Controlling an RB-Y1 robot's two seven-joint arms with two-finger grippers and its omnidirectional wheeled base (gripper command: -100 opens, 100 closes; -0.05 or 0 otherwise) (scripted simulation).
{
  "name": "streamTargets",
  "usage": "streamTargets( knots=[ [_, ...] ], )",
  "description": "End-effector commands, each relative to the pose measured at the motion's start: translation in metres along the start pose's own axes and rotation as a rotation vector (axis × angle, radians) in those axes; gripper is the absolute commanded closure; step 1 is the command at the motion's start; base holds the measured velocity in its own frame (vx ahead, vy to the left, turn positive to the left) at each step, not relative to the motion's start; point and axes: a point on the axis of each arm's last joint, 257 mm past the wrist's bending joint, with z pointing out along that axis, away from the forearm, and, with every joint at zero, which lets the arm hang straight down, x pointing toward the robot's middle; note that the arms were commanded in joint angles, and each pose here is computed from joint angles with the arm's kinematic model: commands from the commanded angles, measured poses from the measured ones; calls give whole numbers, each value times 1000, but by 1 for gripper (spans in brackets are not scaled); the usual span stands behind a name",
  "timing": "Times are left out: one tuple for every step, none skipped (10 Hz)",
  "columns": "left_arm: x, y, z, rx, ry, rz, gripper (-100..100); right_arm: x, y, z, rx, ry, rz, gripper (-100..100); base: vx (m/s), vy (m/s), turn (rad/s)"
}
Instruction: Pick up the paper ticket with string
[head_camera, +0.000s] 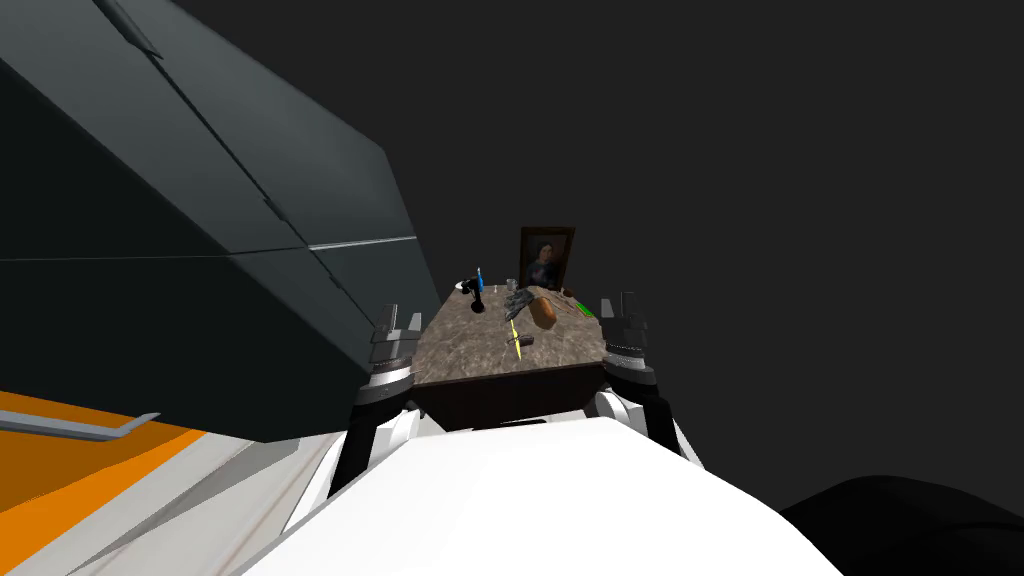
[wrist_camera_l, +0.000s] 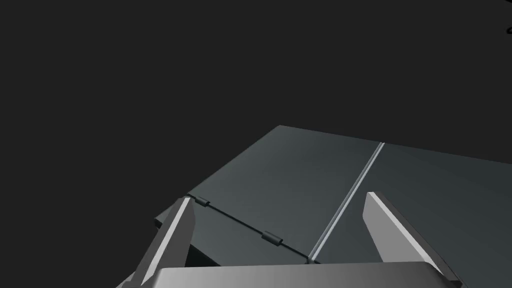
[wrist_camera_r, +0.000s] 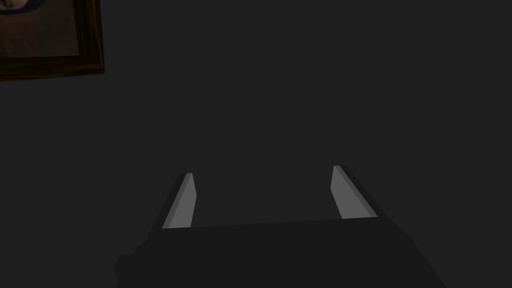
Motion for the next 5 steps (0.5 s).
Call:
streamTargets(
  knots=[
    [0, 0, 0, 0, 0, 0, 0, 10, -12, -4, 33, 49, -32, -100, -119, 19, 54],
    [0, 0, 0, 0, 0, 0, 0, 17, -20, -8, 55, 79, -53, -100, -198, 14, 68],
    [0, 0, 0, 0, 0, 0, 0, 24, -31, -13, 82, 114, -78, -100, -193, -1, 72],
    [0, 0, 0, 0, 0, 0, 0, 33, -43, -19, 113, 155, -109, -100, -215, 13, 113],
    [0, 0, 0, 0, 0, 0, 0, 41, -58, -27, 149, 200, -144, -100, -195, 13, 91]
  ],
)
